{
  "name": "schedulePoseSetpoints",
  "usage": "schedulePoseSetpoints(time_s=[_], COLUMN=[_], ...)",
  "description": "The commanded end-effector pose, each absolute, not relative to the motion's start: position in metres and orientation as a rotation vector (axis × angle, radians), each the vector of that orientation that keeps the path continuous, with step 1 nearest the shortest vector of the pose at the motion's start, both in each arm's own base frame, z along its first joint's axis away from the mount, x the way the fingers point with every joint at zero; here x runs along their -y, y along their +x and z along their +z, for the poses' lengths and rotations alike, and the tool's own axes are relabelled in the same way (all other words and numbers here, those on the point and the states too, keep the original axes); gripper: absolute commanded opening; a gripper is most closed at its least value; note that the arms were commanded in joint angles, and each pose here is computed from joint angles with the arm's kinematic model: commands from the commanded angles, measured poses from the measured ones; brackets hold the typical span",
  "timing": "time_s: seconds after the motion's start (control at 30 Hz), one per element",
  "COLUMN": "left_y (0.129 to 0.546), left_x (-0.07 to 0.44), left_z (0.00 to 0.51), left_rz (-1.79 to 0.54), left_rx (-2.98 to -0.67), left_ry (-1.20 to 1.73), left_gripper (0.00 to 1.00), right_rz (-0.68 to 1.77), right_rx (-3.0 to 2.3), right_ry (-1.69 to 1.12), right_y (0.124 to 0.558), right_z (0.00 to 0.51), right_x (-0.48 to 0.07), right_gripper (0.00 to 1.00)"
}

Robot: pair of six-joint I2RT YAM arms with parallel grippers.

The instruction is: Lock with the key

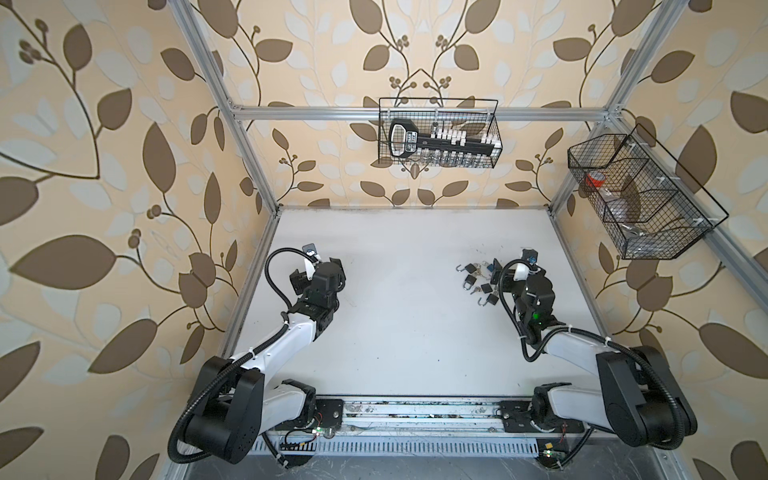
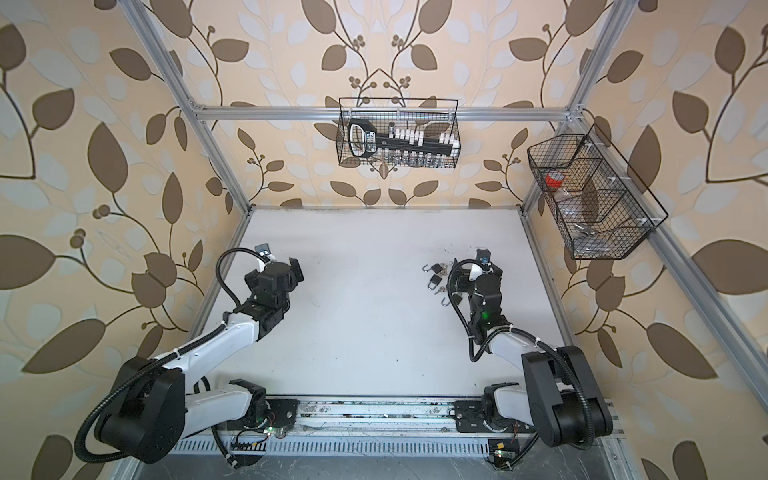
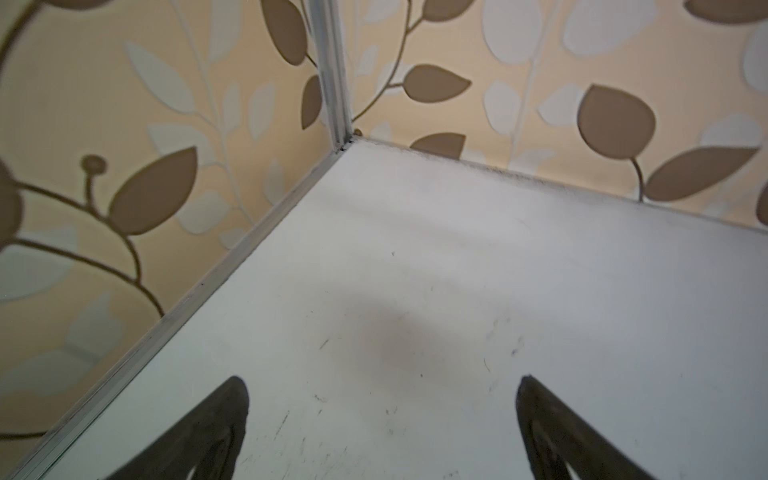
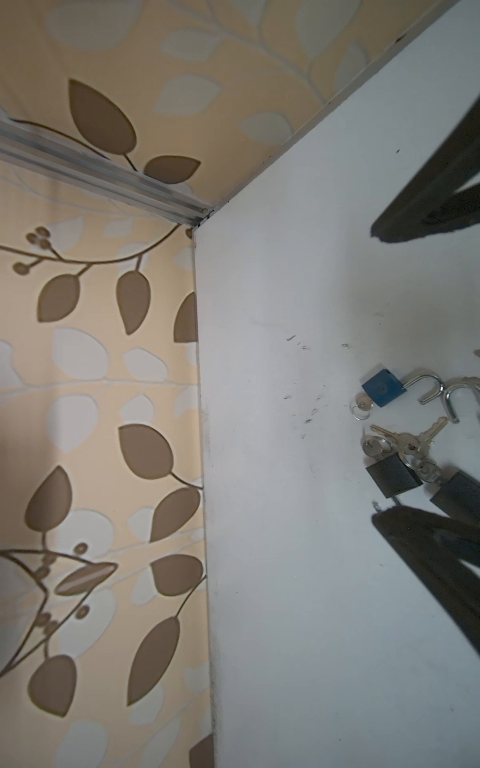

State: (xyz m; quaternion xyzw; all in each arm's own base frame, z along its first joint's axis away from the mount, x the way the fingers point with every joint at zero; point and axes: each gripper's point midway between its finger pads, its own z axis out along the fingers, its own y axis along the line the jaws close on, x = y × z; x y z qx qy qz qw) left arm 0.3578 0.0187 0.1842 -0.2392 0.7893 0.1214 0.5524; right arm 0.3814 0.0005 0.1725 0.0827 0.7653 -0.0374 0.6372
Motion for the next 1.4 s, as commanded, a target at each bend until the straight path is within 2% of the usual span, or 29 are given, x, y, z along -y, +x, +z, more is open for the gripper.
schedulePoseSetpoints(time_s=[0.0, 0.1, 0.3, 0.4, 0.6, 0.77, 0.97, 1.1, 1.37], left_y=[0.322, 0.323, 0.315, 0.308, 0.288, 0.272, 0.264, 0.262, 0.267], left_x=[-0.046, -0.038, -0.009, 0.025, 0.108, 0.186, 0.25, 0.265, 0.255], left_z=[0.173, 0.174, 0.158, 0.147, 0.144, 0.135, 0.131, 0.139, 0.143], left_rz=[0.402, 0.328, 0.109, 0.011, -0.093, -0.276, -0.562, -0.656, -0.657], left_rx=[-1.896, -1.937, -2.09, -2.19, -2.324, -2.402, -2.432, -2.404, -2.399], left_ry=[-0.839, -0.849, -0.875, -0.801, -0.487, -0.146, 0.092, 0.165, 0.121], left_gripper=[0.99, 0.99, 0.99, 0.99, 0.99, 0.99, 0.99, 0.99, 0.99], right_rz=[-0.078, -0.038, 0.252, 0.381, 0.442, 0.339, 0.133, 0.032, -0.066], right_rx=[-1.814, -1.885, -2.113, -2.201, -2.417, -2.534, -2.587, -2.616, -2.637], right_ry=[0.516, 0.706, 0.66, 0.635, 0.566, 0.454, 0.443, 0.452, 0.445], right_y=[0.368, 0.358, 0.352, 0.342, 0.318, 0.31, 0.326, 0.336, 0.365], right_z=[0.162, 0.155, 0.131, 0.118, 0.101, 0.093, 0.091, 0.085, 0.077], right_x=[0.025, 0.03, -0.018, -0.042, -0.063, -0.061, -0.042, -0.033, -0.025], right_gripper=[1.0, 0.99, 1.0, 1.0, 1.0, 0.97, 0.83, 0.72, 0.65])
